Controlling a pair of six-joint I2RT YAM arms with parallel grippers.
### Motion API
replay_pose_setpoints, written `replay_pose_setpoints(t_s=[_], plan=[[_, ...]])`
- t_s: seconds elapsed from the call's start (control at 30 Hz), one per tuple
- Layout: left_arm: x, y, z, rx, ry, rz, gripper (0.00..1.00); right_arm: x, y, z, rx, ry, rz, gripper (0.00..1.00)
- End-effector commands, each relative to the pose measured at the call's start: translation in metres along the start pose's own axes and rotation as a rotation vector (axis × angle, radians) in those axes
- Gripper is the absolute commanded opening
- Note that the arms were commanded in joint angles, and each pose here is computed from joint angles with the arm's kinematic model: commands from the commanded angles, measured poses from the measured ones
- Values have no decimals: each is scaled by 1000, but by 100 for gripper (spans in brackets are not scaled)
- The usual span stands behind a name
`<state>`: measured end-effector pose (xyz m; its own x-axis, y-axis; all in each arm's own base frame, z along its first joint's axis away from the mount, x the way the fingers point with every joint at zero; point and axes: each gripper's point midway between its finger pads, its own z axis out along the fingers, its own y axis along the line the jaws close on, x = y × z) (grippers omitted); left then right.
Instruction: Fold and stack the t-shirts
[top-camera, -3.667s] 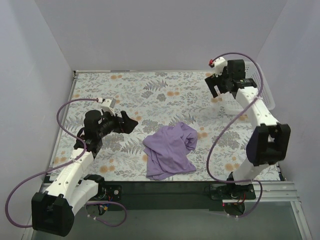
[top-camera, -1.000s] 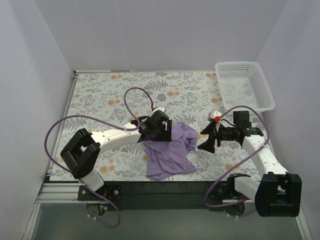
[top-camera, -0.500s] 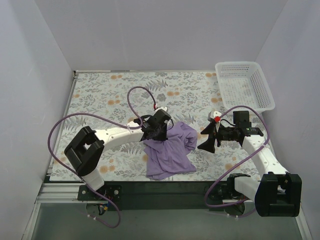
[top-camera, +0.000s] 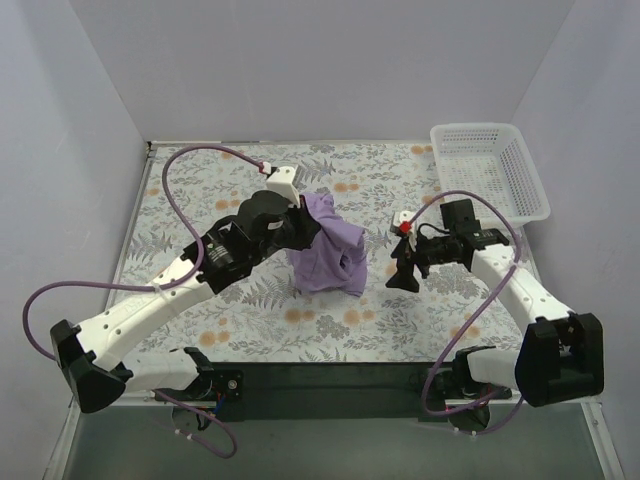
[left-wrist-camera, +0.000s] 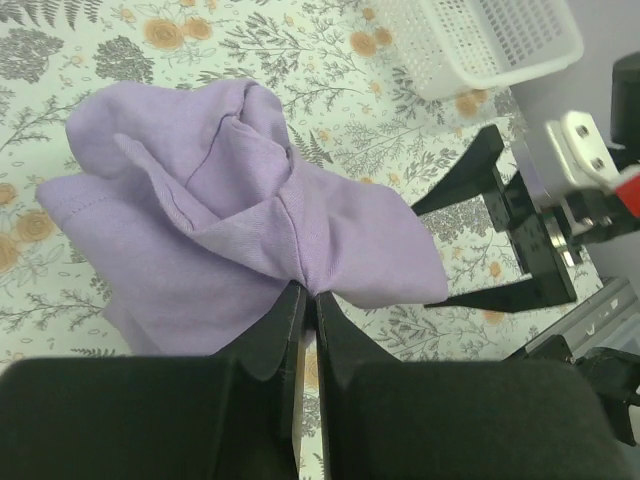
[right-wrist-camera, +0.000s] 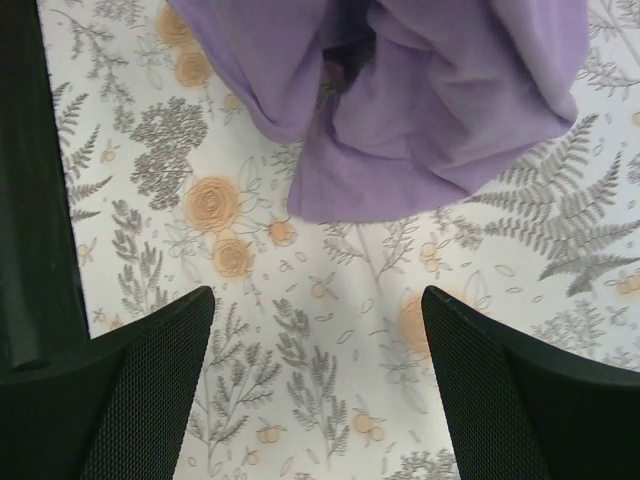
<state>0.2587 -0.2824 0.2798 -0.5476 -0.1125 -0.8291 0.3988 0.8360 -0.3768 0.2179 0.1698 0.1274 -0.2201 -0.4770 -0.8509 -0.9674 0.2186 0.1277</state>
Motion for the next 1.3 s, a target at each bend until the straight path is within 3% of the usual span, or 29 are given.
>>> replay_pose_setpoints(t_s=[0.0,0.2,0.33,0.53,0.63,0.67,0.73,0.87,1.0,1.13,1.27], plan=[[-5,16,-14,-56,-7,44,0,-23,-29,5,63,79,-36,89],[-1,18,-18,-55,-5,24,0,-59,-49,52,-63,31,110,85],[-1,21,-21,-65,-7,13,0,-38,-52,93,-161,93,204,85],[9,26,-22,-74,5,0,0,-33,-62,116,-201,108,261,81],[12,28,-24,-75,10,-11,0,-36,-76,127,-197,115,296,73],[13,29,-24,-78,11,-13,0,-35,-77,129,-199,120,311,64],[17,32,-25,-89,14,-20,0,-34,-79,128,-198,152,325,57],[23,47,-22,-143,13,-42,0,-23,-65,94,-141,227,156,63],[26,68,-8,-195,25,-117,0,-36,-14,53,-162,133,-87,75],[24,80,4,-181,33,-207,0,-27,47,56,-291,103,-291,77],[30,97,13,-197,69,-270,0,-18,61,75,-255,188,-410,76]])
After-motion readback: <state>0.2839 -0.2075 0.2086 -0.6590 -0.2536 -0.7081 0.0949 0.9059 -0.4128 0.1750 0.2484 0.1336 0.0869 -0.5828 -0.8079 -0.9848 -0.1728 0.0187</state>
